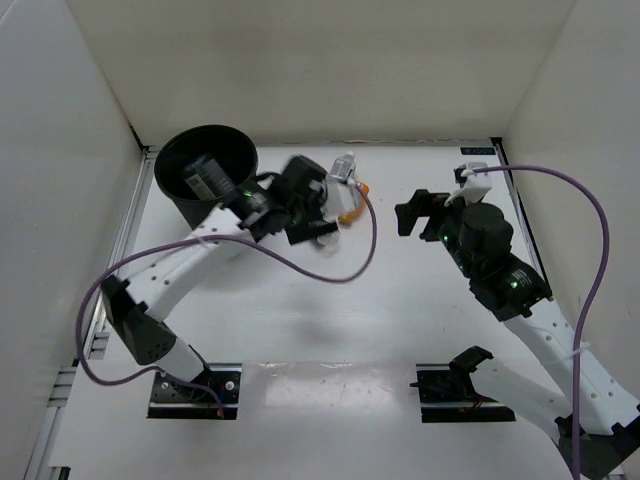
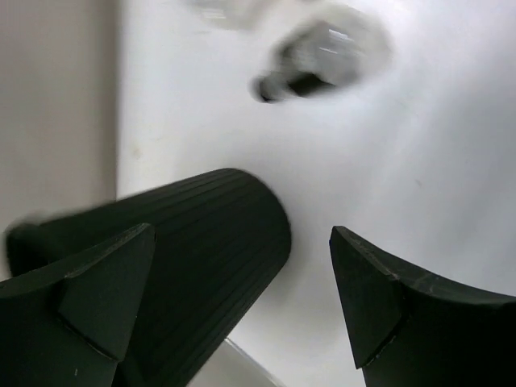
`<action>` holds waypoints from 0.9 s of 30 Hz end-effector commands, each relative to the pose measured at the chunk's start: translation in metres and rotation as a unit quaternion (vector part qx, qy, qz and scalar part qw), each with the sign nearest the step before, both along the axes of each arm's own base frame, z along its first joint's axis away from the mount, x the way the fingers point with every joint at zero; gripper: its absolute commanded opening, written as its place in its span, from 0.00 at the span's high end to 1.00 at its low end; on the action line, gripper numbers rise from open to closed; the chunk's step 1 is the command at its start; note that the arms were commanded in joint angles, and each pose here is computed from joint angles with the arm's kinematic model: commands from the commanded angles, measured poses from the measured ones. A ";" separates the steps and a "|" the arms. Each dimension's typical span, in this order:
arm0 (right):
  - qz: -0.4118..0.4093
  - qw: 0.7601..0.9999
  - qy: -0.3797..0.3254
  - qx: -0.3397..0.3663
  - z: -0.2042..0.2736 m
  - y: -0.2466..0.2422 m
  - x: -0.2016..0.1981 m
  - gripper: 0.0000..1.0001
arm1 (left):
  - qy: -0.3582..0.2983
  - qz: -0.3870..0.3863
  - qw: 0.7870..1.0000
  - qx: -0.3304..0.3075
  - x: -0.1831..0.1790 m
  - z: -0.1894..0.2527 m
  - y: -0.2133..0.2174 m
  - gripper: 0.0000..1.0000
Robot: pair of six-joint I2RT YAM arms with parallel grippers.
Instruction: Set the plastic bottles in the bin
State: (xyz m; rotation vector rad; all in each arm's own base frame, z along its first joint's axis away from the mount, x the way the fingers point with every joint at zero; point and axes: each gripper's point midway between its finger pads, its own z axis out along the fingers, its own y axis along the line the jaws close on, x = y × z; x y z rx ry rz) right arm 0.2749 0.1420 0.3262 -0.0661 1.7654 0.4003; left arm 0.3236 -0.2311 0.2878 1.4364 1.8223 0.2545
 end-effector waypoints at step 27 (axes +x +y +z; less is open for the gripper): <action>-0.029 0.995 0.096 -0.028 -0.072 -0.026 -0.030 0.00 | 0.064 -0.266 0.926 0.259 0.074 -0.207 -0.065 0.00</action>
